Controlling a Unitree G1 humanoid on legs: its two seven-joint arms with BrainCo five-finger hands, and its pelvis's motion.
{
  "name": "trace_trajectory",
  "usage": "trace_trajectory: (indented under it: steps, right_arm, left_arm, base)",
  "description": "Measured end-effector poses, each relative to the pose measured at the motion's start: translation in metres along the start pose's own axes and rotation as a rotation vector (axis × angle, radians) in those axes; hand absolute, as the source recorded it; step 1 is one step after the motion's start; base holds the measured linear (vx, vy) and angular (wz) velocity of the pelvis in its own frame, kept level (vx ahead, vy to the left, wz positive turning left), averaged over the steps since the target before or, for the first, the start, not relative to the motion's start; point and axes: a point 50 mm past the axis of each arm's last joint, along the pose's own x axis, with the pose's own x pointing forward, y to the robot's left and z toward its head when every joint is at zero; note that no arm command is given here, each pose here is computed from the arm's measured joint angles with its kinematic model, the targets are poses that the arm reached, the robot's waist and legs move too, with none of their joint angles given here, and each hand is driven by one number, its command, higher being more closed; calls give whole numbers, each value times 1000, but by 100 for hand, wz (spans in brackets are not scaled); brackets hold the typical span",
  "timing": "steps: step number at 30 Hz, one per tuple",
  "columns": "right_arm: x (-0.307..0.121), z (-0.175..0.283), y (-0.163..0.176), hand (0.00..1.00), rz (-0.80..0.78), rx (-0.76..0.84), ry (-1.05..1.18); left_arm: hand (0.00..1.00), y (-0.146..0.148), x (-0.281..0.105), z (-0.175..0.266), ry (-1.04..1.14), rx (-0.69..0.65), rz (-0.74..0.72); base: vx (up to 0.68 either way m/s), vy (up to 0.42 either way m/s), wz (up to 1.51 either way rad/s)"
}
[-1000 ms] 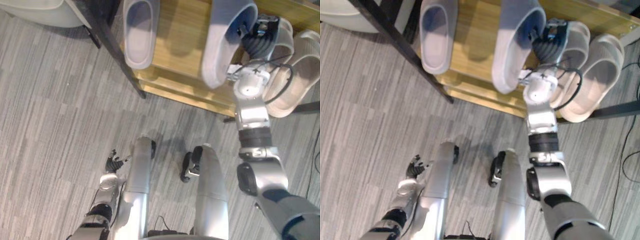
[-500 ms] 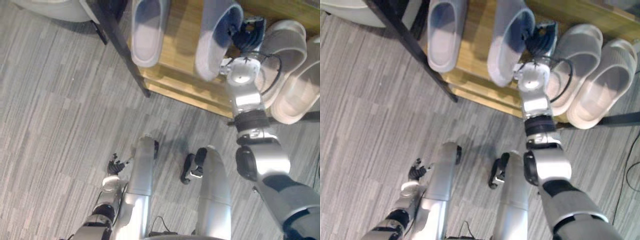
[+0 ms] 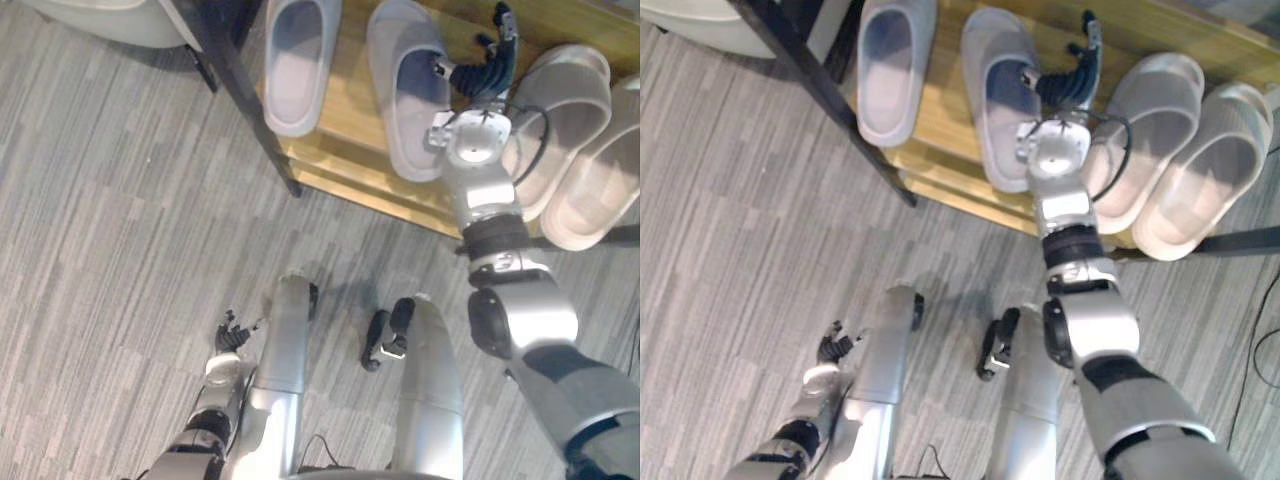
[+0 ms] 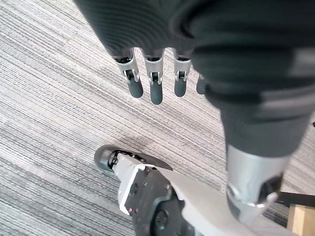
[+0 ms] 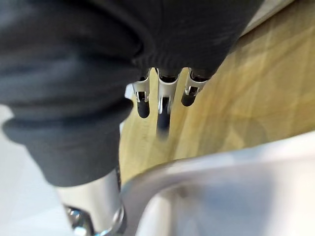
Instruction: Organize the slippers on the shoe rack
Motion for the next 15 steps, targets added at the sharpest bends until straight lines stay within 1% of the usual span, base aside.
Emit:
trace_trajectory:
  steps: [7, 15]
  right_arm:
    - [-9, 1, 10, 0, 13, 116, 11]
    - [-32, -6, 6, 0, -20, 231, -15]
  left_arm:
    - [0, 1, 0, 0, 3, -15, 14]
    - [0, 2, -1, 1, -7, -54, 29]
  base:
    - [-1, -5, 0]
    - [3, -7, -2]
